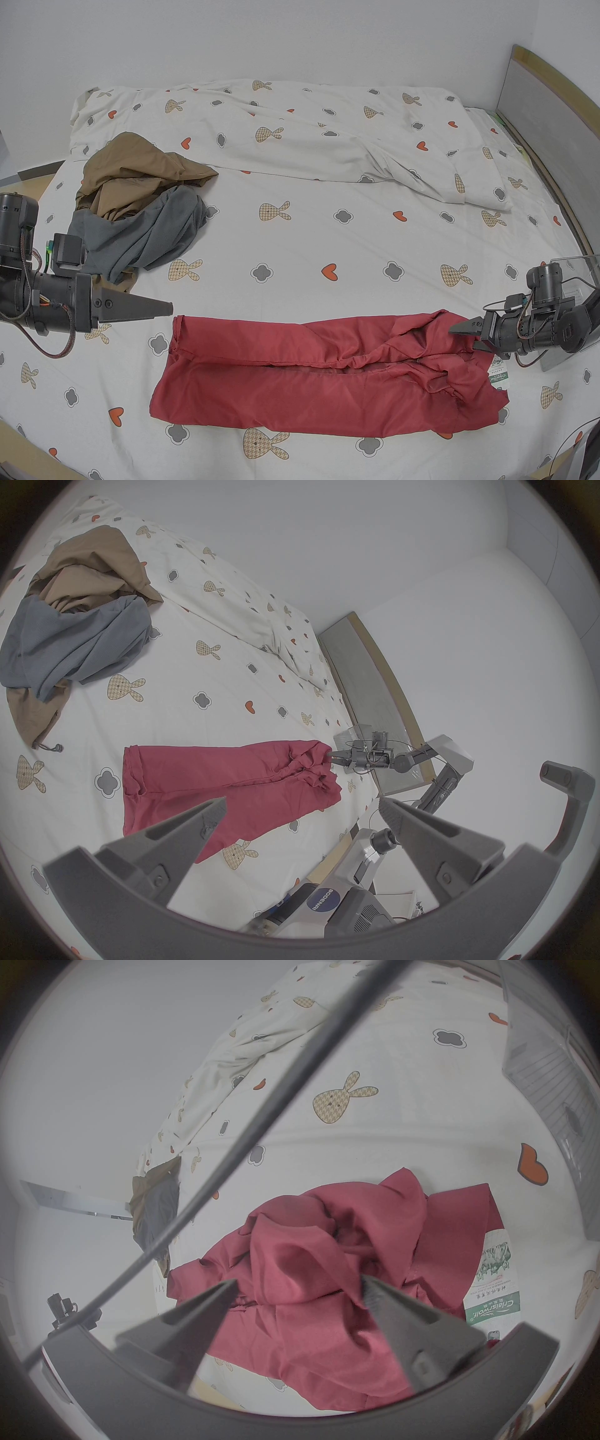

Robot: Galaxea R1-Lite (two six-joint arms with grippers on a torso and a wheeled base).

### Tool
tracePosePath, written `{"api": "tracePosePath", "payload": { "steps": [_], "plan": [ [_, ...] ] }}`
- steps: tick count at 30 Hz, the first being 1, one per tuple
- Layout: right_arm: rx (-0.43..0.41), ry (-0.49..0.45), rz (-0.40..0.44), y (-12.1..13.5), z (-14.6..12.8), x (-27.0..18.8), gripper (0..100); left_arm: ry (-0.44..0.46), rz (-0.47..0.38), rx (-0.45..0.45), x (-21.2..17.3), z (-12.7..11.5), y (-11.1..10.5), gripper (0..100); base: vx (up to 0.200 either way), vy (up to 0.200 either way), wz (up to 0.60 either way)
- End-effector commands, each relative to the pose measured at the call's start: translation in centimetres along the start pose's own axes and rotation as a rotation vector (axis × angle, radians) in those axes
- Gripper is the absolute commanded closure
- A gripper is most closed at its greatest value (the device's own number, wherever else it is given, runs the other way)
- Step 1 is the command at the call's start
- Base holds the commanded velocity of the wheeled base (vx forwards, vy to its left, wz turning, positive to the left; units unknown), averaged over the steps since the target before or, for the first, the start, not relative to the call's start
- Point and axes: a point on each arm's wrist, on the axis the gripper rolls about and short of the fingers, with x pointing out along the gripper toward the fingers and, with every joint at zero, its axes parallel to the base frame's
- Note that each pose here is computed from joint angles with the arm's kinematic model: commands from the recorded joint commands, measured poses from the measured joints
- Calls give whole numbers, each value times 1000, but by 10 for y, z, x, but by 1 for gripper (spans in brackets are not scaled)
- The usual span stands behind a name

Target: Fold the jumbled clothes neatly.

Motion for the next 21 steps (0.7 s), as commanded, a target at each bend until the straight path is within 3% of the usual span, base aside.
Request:
{"api": "tracePosePath", "payload": {
  "steps": [1,12,18,21],
  "plan": [
    [11,10,-10,-4,0,4,100,5,1,-5,1,0,2,0,0,0,0],
    [16,-59,-6,-3,-3,-26,100,47,-14,-26,13,-1,7,0,0,0,0],
    [42,-53,-31,-12,-9,-30,100,127,-35,-67,43,-4,27,0,0,0,0],
    [41,-55,-46,-18,-10,-33,100,180,-45,-93,78,-11,57,0,0,0,0]
  ]
}}
